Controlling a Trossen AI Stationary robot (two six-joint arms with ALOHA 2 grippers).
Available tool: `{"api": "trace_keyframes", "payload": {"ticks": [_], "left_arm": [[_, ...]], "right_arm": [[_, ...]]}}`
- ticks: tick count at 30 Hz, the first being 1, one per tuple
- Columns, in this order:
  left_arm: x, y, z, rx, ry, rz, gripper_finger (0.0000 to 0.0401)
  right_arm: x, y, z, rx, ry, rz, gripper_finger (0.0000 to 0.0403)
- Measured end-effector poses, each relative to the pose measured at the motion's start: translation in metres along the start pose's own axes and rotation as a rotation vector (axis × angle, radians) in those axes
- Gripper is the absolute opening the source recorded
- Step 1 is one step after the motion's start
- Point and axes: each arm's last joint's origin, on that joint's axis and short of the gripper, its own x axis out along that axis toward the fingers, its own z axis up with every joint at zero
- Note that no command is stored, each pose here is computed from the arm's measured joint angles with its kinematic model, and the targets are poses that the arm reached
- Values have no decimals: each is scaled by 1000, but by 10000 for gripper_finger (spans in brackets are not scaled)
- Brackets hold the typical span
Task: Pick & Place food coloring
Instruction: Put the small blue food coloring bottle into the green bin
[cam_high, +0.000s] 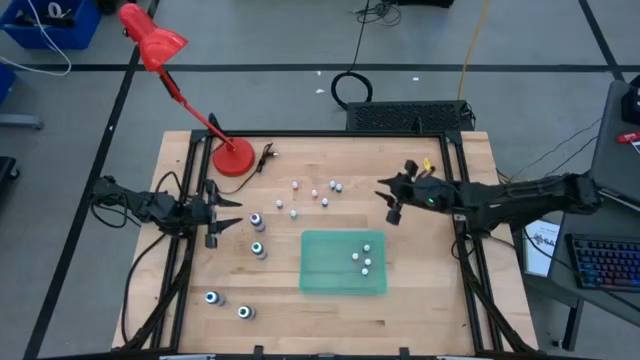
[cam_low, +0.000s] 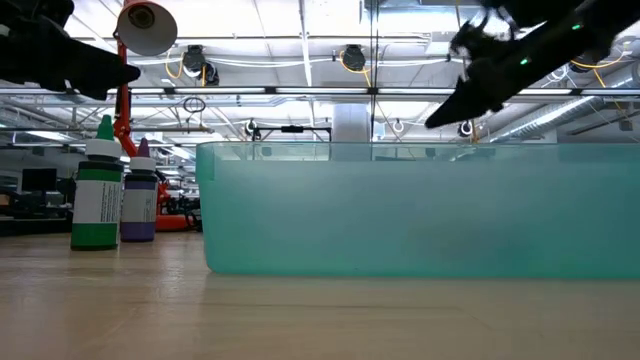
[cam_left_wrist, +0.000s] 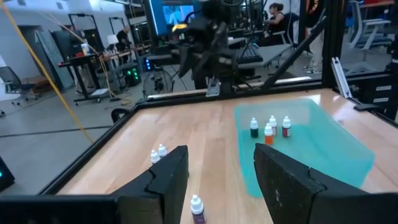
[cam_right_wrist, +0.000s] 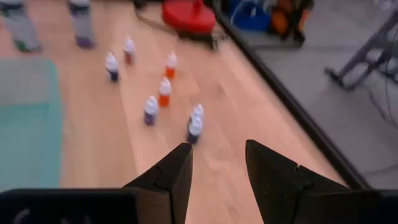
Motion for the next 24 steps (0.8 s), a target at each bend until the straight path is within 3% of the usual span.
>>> {"api": "trace_keyframes", "payload": {"ticks": [4,11,16,24], "left_arm": [[0,0,0,4,2,0,186],[0,0,0,4,2,0,186],[0,0,0,4,2,0,186],[0,0,0,4,2,0,186]], "right_arm": [[31,-10,20,17,87,76,139],[98,-26,68,-91,342,126,141],[142,-21,65,-66,448,237,142],[172,-19,52,-67,485,233,142]]}}
